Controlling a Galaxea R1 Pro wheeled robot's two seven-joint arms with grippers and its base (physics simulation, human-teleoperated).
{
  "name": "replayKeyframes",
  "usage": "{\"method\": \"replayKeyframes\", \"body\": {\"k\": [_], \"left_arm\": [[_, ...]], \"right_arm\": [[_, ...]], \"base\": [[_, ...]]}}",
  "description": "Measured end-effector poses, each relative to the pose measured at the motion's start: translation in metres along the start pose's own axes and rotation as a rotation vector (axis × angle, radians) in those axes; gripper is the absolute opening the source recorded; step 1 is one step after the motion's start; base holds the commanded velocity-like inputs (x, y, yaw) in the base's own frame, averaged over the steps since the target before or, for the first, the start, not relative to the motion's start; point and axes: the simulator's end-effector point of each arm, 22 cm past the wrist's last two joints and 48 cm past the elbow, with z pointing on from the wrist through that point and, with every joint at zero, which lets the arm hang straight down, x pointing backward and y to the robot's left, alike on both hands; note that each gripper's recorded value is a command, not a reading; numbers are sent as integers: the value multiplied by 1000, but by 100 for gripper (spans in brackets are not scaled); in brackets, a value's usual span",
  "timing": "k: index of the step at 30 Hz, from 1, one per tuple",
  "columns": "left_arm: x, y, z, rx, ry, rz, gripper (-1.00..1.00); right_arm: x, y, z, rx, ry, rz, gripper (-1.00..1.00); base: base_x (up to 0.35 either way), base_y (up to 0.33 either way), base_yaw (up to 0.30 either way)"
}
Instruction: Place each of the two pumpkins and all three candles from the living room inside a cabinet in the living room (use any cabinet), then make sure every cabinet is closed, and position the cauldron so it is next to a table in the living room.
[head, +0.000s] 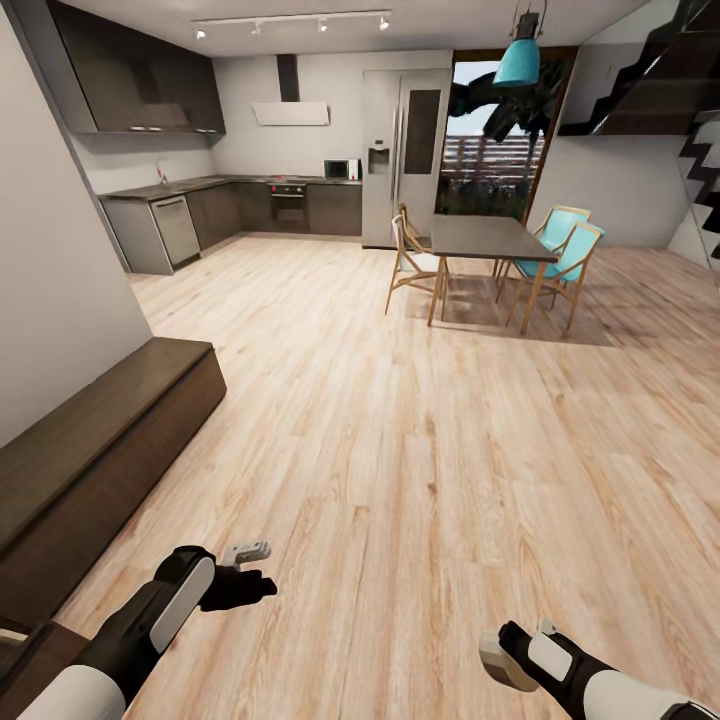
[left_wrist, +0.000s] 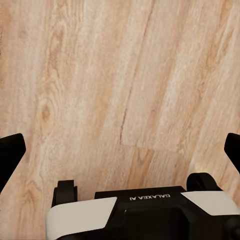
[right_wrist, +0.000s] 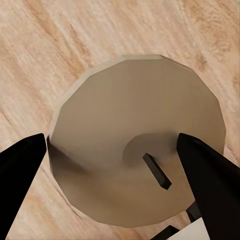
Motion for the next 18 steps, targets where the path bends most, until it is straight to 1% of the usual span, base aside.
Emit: {"method": "replayKeyframes", "body": {"k": [3, 7, 10, 13, 18], "left_arm": [[0, 0, 0, -1, 1, 1, 100], [0, 0, 0, 0, 0, 1, 100], [0, 0, 0, 0, 0, 0, 100], [0, 0, 0, 0, 0, -1, 100], [0, 0, 0, 1, 0, -1, 100]], "right_arm": [[0, 0, 0, 0, 0, 0, -100], [1, 1, 0, -1, 0, -1, -100], [1, 1, 0, 0, 0, -1, -100], [1, 1, 0, 0, 1, -1, -100], [1, 1, 0, 0, 1, -2, -100]], "base": [[82, -31, 0], [217, -110, 4], [214, -137, 86], [72, -56, 213], [13, -10, 276]]}}
